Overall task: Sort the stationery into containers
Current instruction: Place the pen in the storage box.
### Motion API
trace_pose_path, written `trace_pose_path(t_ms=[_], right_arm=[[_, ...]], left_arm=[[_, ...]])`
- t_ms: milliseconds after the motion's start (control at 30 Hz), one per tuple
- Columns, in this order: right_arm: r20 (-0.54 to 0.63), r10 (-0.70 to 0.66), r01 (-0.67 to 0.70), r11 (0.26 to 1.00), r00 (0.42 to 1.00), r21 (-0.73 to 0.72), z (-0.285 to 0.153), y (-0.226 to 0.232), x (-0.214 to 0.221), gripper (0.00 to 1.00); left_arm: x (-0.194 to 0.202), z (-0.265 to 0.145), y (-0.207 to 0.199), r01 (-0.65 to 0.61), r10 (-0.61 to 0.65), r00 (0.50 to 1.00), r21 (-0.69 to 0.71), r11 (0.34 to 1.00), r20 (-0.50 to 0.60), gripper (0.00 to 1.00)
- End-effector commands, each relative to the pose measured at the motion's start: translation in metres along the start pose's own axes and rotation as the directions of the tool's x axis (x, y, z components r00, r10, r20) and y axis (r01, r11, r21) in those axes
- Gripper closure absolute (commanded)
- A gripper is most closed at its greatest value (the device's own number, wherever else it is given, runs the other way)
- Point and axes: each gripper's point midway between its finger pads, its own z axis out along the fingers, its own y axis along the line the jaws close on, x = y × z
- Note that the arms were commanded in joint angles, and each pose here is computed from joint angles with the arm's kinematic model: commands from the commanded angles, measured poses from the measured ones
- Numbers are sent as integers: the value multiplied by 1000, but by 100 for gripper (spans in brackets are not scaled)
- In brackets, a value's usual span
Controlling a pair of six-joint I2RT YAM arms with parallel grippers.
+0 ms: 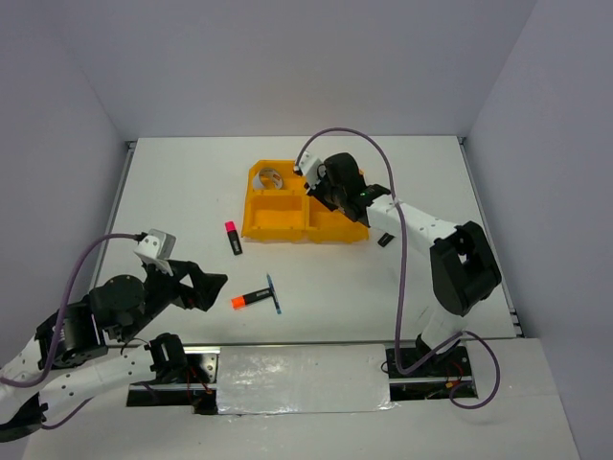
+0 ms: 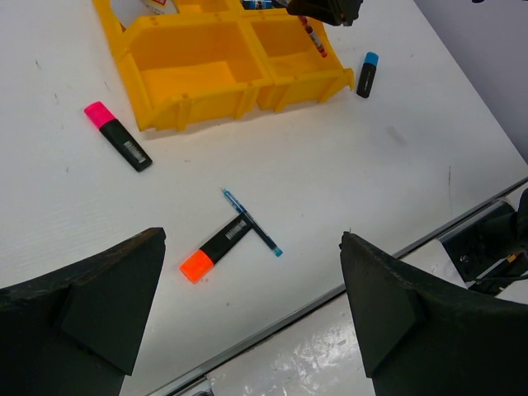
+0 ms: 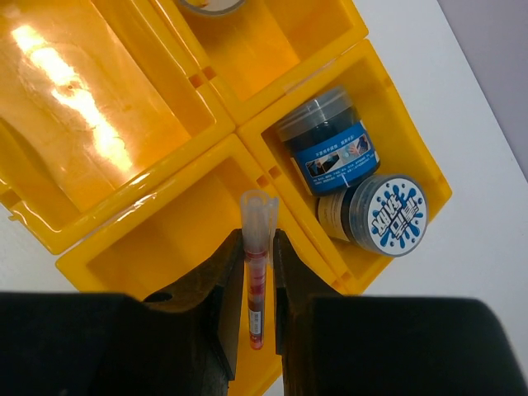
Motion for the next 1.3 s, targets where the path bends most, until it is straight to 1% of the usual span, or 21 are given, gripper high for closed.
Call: trace_pose_path(t_ms=[0,67,167,333,367,433,467,600,633,700,867,900,933,967,1067,1167,1200,1233,1267], right_arm=[[32,-7,7,1000,999,-4,2,2,-4,98],[17,-1,1,1000,1000,-16,3,6,2,94],[-17,4,-4,999,1000,-34,7,13,15,91],[-80,8,-10,1000,997,-22,14,17,39,91],[-95,12,-15,1000,995,-26,16,19,44,87],[-109,14,-17,999,994,-30,18,20,48,83],[-118,21,-24,999,993,-29,21,20,49,79],[-155,28,-33,999,988,-32,28,21,55,77],[-149,37,-41,999,988,-27,29,20,53,76],[-136,45,-50,998,990,-31,29,21,50,70],[-108,71,-75,996,992,-37,22,17,34,53],[-90,78,-80,996,993,-28,17,14,27,47],[-79,80,-82,996,994,-26,14,12,22,46],[-72,80,-82,996,994,-21,11,10,19,42],[-30,94,-93,996,995,11,-5,-1,2,41],[35,133,-135,989,990,57,-29,-14,-17,41],[84,166,-172,982,983,78,-44,-21,-31,40],[108,184,-195,977,977,92,-54,-24,-37,39],[168,228,-248,963,959,108,-75,-31,-49,38]], left_arm=[[-11,0,-9,7,-9,999,45,999,43,1],[-11,1,-10,6,-8,999,45,999,41,1],[-8,3,-10,2,-3,1000,36,999,30,1],[-7,4,-9,0,0,1000,26,1000,25,1],[-8,4,-9,1,-2,1000,27,1000,27,1],[-8,4,-9,2,-3,1000,29,1000,27,1],[-7,5,-9,0,0,1000,26,1000,25,1],[-8,4,-8,7,-7,1000,22,1000,28,1],[-8,3,-7,6,-7,1000,20,1000,30,1],[-9,2,-7,9,-10,999,26,1000,37,1],[-10,0,-7,15,-16,999,34,999,44,1],[-10,0,-7,13,-15,999,35,999,44,1],[-10,1,-8,14,-15,999,36,999,42,1],[-9,1,-8,11,-13,999,36,999,40,1],[-9,2,-8,11,-12,999,32,999,38,1],[-9,3,-7,10,-11,999,22,1000,34,1],[-8,3,-6,10,-11,999,18,1000,33,1],[-8,4,-6,13,-14,999,12,1000,31,1],[-8,4,-5,13,-14,999,5,1000,31,1]])
